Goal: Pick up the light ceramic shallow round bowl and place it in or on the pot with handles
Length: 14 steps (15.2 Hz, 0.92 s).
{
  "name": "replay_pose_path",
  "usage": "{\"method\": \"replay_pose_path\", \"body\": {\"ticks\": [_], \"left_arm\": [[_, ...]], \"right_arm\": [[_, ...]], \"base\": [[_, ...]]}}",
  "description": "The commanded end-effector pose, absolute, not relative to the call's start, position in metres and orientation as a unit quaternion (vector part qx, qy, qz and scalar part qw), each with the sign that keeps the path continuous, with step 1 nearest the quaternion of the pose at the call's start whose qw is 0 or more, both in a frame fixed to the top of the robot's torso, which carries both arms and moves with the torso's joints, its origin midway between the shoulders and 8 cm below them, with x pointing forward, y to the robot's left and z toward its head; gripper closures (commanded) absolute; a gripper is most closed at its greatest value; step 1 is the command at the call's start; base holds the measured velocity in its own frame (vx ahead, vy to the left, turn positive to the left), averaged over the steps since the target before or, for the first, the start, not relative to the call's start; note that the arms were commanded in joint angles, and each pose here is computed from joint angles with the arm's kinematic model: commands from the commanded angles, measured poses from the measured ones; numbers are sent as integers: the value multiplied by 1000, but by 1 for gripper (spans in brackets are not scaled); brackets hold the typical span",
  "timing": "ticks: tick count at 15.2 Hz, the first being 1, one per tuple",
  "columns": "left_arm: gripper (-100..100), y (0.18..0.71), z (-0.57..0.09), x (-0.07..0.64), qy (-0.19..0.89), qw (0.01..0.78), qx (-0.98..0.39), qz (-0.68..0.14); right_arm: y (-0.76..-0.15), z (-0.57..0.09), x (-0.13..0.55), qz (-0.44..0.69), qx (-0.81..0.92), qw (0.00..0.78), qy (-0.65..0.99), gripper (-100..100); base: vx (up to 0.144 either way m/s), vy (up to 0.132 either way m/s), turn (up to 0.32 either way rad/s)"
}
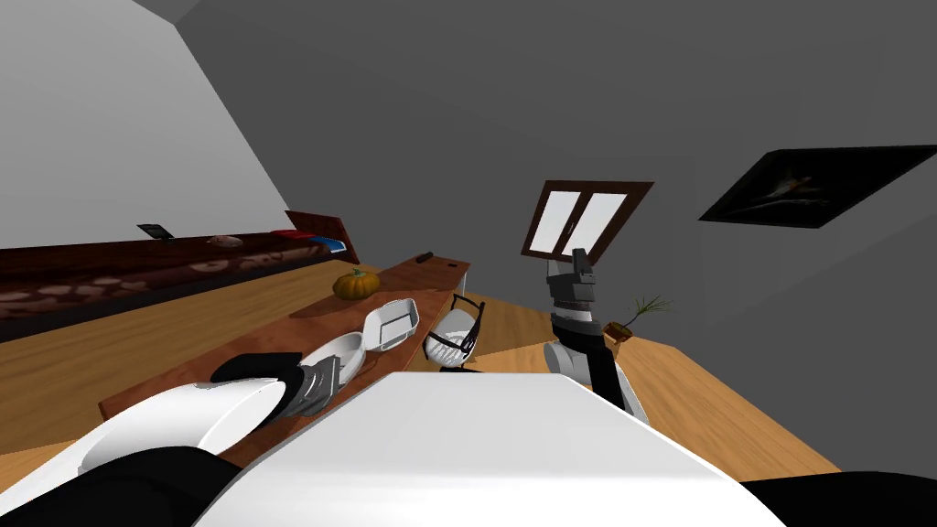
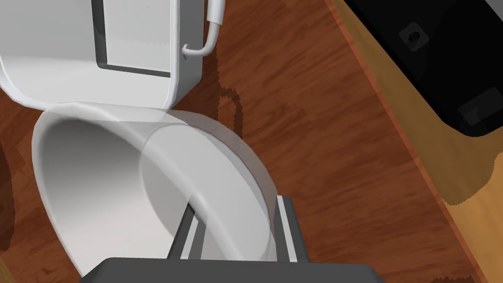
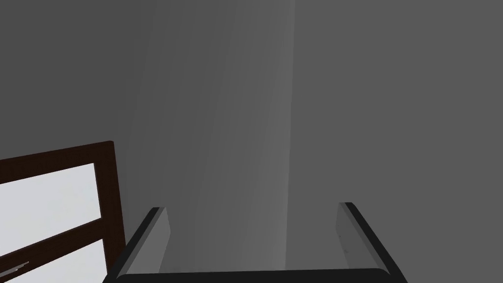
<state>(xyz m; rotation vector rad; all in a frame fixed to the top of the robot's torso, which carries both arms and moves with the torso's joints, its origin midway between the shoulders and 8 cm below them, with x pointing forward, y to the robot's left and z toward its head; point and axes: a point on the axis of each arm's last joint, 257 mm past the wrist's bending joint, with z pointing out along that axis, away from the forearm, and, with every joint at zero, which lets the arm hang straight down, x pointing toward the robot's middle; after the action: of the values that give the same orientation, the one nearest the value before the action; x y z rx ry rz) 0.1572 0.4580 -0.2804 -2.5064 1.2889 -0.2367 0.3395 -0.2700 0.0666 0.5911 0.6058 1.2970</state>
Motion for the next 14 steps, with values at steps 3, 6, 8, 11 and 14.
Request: {"method": "replay_pose_path", "body": {"ticks": [3, 6, 8, 11, 14], "left_arm": [[100, 458, -280, 158, 451, 157, -875, -84], [100, 460, -270, 156, 456, 162, -872, -75], [100, 462, -269, 155, 456, 162, -872, -72], [100, 464, -266, 151, 456, 161, -873, -64], [100, 462, -263, 150, 460, 163, -871, -62]], "right_arm": [[-270, 67, 340, 586, 267, 715, 274, 0], [-270, 67, 340, 586, 267, 715, 274, 0], [-270, 67, 340, 586, 267, 715, 274, 0], [-270, 67, 340, 586, 267, 715, 274, 0], [-270, 67, 340, 586, 267, 715, 274, 0]], "base": [[0, 4, -6], [-2, 11, -29], [-8, 69, -112], [-5, 39, -73], [-2, 18, -27]]}}
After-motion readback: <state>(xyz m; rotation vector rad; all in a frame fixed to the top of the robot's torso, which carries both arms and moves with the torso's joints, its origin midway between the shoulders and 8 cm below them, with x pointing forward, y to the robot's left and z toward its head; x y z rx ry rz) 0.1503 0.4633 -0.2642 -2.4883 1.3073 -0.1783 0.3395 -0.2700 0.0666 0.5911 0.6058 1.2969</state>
